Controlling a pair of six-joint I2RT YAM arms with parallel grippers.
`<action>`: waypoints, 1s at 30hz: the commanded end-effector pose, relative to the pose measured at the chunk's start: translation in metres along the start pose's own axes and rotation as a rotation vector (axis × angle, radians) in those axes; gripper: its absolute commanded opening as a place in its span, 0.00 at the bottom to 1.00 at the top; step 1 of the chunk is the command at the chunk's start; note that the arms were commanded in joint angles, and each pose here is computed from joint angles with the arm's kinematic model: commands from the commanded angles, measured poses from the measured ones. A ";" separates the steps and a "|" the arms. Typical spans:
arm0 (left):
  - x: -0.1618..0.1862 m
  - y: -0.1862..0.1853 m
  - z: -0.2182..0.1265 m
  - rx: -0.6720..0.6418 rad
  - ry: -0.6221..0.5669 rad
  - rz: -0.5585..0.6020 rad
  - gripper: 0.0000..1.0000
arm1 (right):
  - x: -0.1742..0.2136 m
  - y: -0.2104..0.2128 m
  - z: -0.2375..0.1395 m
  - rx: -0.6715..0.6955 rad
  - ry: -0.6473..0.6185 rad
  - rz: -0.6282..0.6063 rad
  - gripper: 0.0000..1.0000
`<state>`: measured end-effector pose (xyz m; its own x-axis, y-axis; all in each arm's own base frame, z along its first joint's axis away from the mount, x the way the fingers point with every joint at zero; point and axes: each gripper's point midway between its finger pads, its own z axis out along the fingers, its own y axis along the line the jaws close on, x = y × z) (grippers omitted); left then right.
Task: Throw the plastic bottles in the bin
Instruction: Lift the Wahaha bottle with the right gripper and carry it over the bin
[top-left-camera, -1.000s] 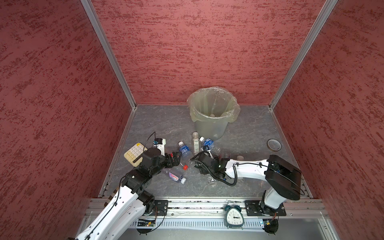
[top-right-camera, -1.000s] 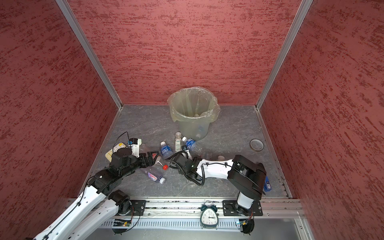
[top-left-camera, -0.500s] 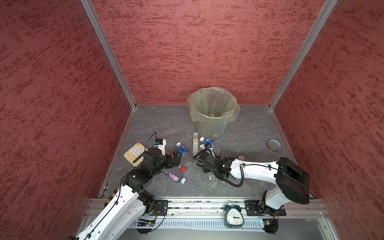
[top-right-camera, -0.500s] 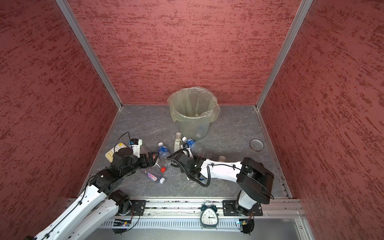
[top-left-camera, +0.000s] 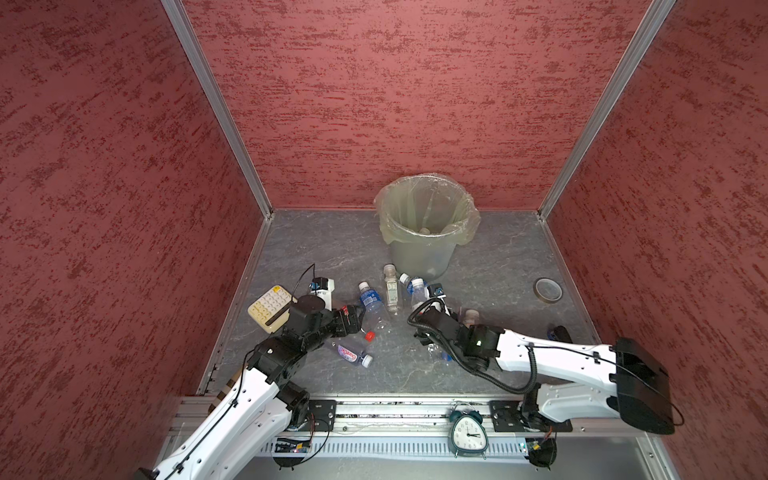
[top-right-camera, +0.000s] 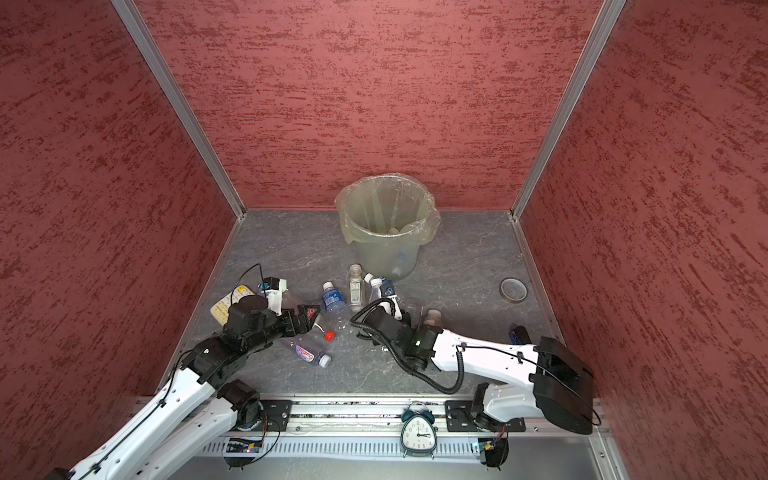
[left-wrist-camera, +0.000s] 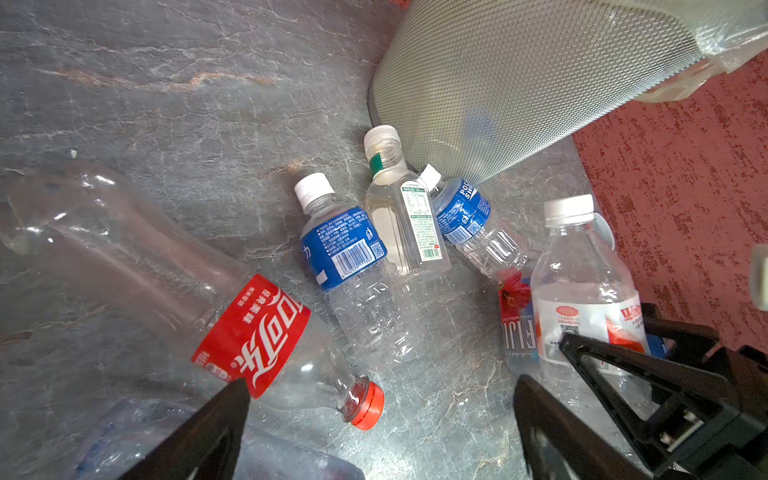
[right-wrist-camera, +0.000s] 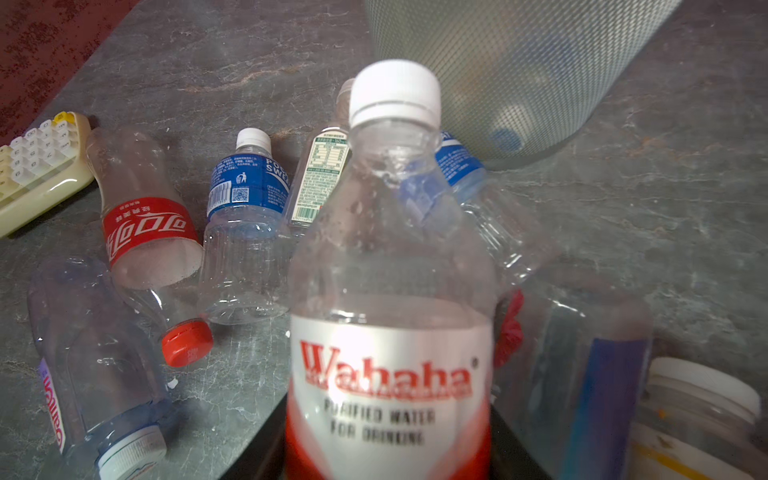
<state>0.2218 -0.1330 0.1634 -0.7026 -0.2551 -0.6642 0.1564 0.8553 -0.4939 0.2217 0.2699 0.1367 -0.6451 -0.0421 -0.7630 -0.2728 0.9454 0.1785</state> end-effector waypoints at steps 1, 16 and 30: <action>-0.002 -0.008 0.001 0.028 -0.013 0.014 0.99 | -0.019 -0.006 -0.017 0.018 -0.129 0.027 0.53; 0.016 -0.054 0.002 0.123 0.007 0.214 0.99 | -0.057 -0.020 -0.083 -0.036 -0.439 0.022 0.53; 0.017 -0.061 0.002 0.138 0.007 0.254 0.99 | -0.112 -0.037 -0.143 -0.018 -0.661 -0.002 0.53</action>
<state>0.1979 -0.1881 0.1660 -0.6675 -0.0289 -0.7440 0.4010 0.8280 -0.3919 0.2006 0.2037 0.2696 -0.1511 0.1289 -0.9801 -0.3157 0.9332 0.1714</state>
